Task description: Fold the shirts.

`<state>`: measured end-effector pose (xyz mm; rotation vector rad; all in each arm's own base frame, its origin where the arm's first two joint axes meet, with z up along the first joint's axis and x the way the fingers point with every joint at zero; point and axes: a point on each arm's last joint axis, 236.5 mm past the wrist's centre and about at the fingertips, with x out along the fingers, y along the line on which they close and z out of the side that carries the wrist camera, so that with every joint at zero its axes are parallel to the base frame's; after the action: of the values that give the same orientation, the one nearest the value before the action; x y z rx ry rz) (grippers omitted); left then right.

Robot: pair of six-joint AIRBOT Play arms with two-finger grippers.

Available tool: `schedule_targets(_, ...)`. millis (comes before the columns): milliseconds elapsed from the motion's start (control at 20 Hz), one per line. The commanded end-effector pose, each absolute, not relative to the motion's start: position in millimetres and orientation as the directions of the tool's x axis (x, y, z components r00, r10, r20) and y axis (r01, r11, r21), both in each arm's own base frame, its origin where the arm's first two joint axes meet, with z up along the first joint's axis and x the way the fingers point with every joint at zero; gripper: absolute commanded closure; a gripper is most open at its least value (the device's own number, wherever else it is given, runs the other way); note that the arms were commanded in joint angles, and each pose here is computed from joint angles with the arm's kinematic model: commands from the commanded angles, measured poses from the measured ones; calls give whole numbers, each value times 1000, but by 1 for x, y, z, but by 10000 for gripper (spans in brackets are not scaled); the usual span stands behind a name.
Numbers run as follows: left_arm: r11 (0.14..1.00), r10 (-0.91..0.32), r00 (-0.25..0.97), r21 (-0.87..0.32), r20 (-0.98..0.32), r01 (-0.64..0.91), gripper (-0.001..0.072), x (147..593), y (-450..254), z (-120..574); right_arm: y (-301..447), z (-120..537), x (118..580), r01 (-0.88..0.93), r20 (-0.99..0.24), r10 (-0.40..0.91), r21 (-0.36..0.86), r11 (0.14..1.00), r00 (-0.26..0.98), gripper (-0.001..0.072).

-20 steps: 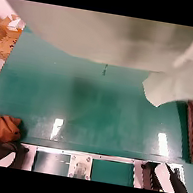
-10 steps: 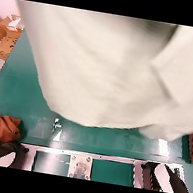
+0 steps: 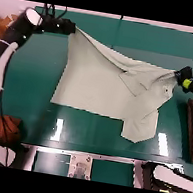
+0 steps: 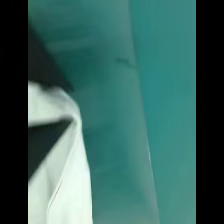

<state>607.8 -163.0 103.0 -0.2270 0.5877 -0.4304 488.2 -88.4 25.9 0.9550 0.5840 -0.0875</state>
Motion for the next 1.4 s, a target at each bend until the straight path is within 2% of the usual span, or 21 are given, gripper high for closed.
schedule_targets(0,868,-477,712,-407,-515,287,28,618,-171,52,-83,-23,509,357,-558,249,753,553,792,455)
schedule_targets(50,862,-491,698,-408,-521,302,30,615,-174,56,-87,-13,513,338,-542,251,759,556,802,383)
schedule_targets(150,839,-539,642,-408,-544,359,31,602,-173,77,-97,21,514,262,-497,303,778,572,813,380)
schedule_targets(300,828,-558,551,-378,-621,413,31,572,-133,121,-108,64,481,153,-465,441,801,579,768,388)
schedule_targets(350,833,-551,520,-394,-653,388,31,561,-115,129,-109,67,464,144,-471,477,807,573,742,470)
schedule_targets(400,836,-548,485,-422,-682,351,31,548,-97,130,-108,64,447,148,-489,504,806,574,711,501)
schedule_targets(600,829,-559,181,-544,-809,129,31,471,-46,82,-94,20,389,247,-596,536,773,584,598,506)
schedule_targets(650,823,-568,127,-566,-813,54,32,457,-40,64,-90,8,376,274,-621,535,760,589,573,550)
schedule_targets(700,814,-580,54,-581,-813,-8,32,439,-36,46,-89,-4,363,300,-651,531,741,601,543,561)
schedule_targets(800,803,-595,-77,-587,-800,-107,32,402,-35,7,-95,-28,330,381,-731,501,674,633,463,555)
schedule_targets(900,784,-620,-178,-596,-764,-172,32,370,-43,-24,-106,-51,298,466,-806,461,591,659,371,497)
schedule_targets(1000,774,-632,-216,-597,-744,-210,32,352,-48,-48,-107,-68,277,502,-829,459,559,660,320,496)
schedule_targets(1150,768,-640,-243,-601,-728,-222,32,337,-52,-66,-103,-85,271,530,-834,452,551,645,317,474)
schedule_targets(1200,767,-642,-248,-603,-726,-221,32,334,-53,-68,-100,-88,272,539,-824,464,564,626,324,432)
schedule_targets(1350,767,-642,-246,-603,-726,-220,32,334,-53,-71,-87,-98,283,528,-782,522,618,582,340,419)
